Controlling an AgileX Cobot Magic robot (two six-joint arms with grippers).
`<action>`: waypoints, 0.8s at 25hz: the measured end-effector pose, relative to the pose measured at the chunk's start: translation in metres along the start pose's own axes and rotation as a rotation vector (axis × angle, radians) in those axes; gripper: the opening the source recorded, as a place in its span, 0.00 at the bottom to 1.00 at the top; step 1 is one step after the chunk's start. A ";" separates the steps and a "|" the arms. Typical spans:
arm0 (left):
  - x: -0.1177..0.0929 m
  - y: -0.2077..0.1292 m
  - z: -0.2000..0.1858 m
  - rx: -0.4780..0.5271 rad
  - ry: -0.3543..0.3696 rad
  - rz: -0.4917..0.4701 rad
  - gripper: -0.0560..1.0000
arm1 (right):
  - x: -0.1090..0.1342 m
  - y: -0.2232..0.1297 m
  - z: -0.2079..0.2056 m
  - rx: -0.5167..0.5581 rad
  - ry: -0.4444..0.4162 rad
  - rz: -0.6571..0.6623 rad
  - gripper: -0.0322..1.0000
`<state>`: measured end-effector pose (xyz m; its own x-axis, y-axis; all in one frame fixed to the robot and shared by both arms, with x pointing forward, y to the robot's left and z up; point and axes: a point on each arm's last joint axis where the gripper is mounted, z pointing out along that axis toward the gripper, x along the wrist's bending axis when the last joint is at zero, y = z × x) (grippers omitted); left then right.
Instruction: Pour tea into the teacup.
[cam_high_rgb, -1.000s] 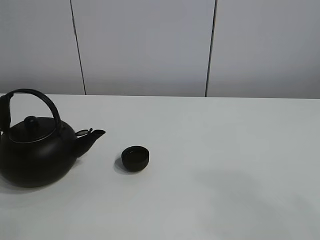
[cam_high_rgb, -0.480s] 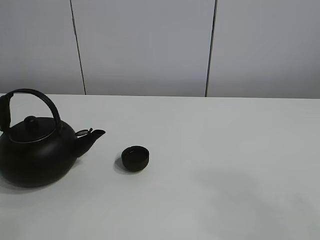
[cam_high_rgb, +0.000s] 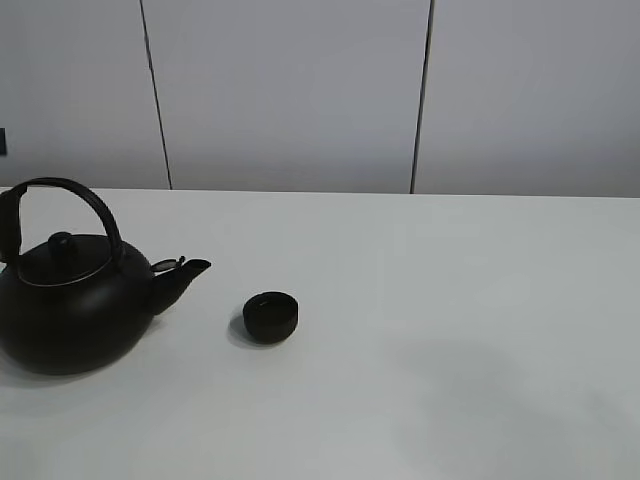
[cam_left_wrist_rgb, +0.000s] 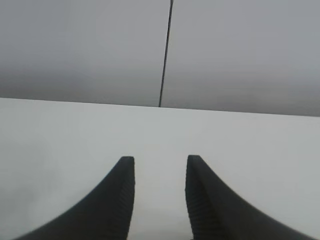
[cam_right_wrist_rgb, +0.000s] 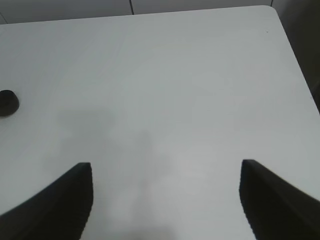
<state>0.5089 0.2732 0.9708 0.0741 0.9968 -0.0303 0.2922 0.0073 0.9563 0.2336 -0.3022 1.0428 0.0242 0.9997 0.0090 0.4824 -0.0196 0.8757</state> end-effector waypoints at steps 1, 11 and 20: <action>-0.002 0.009 -0.002 0.007 -0.006 -0.030 0.29 | 0.000 0.000 0.000 0.000 0.000 0.000 0.57; 0.046 0.058 -0.017 0.216 0.161 -0.159 0.31 | 0.000 0.000 0.000 0.000 0.000 0.000 0.57; 0.106 0.069 -0.057 0.269 0.387 -0.216 0.31 | 0.000 0.000 0.000 0.000 0.001 0.000 0.57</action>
<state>0.4822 0.3841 1.0506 -0.3586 0.9316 -0.0603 0.5007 0.2465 0.8298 0.2336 -0.3022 1.0428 0.0236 0.9997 0.0098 0.4824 -0.0200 0.8757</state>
